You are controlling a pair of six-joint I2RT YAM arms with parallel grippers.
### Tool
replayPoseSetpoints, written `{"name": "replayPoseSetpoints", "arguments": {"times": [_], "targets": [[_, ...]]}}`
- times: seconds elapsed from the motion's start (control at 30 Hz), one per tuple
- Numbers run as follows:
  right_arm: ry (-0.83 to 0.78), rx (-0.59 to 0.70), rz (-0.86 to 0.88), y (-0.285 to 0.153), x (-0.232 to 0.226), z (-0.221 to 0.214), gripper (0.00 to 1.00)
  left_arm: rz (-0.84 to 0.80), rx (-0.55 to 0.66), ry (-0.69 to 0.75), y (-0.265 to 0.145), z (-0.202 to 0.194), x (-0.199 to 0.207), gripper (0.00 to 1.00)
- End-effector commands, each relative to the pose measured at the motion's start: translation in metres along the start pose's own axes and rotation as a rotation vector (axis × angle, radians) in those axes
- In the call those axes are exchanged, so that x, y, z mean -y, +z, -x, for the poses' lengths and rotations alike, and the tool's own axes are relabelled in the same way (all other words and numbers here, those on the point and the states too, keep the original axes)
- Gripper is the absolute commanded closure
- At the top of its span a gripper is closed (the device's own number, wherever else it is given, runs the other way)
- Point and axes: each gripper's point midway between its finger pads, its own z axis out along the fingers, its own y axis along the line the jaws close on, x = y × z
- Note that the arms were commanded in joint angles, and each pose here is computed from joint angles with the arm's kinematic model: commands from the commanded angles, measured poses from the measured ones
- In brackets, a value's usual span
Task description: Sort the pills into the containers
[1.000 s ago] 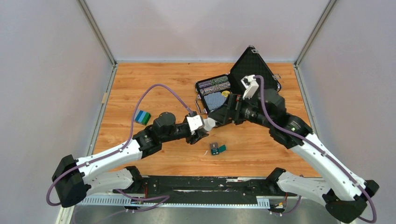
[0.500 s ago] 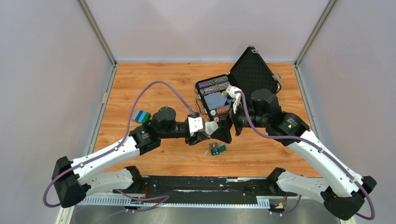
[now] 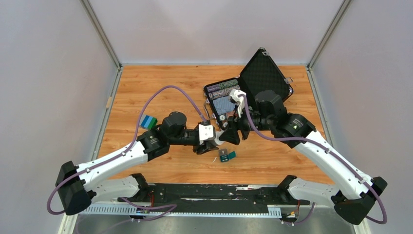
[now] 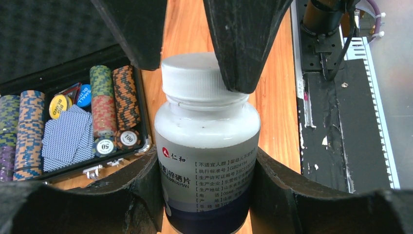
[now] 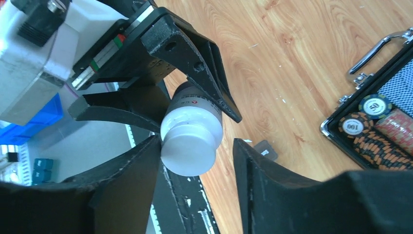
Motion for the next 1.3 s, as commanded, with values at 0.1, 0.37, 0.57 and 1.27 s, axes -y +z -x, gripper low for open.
{"name": "replayPoseSetpoints", "arguments": {"times": [0.1,0.37,0.57,1.27], "targets": [[0.142,0.057,-0.002,0.0,-0.006,0.015,0.72,0.034,0.068,0.061,-0.002,0.031,-0.012,1.0],[0.508,0.076,-0.154,0.009,0.005,0.012,0.85,0.113,0.07,0.046,0.001,0.029,-0.027,1.0],[0.805,0.18,-0.303,0.004,0.023,0.024,0.8,0.15,0.076,0.038,0.003,0.027,-0.033,1.0],[0.175,0.095,-0.074,-0.035,-0.021,0.028,0.22,0.049,0.086,0.02,-0.002,0.03,-0.011,1.0]]}}
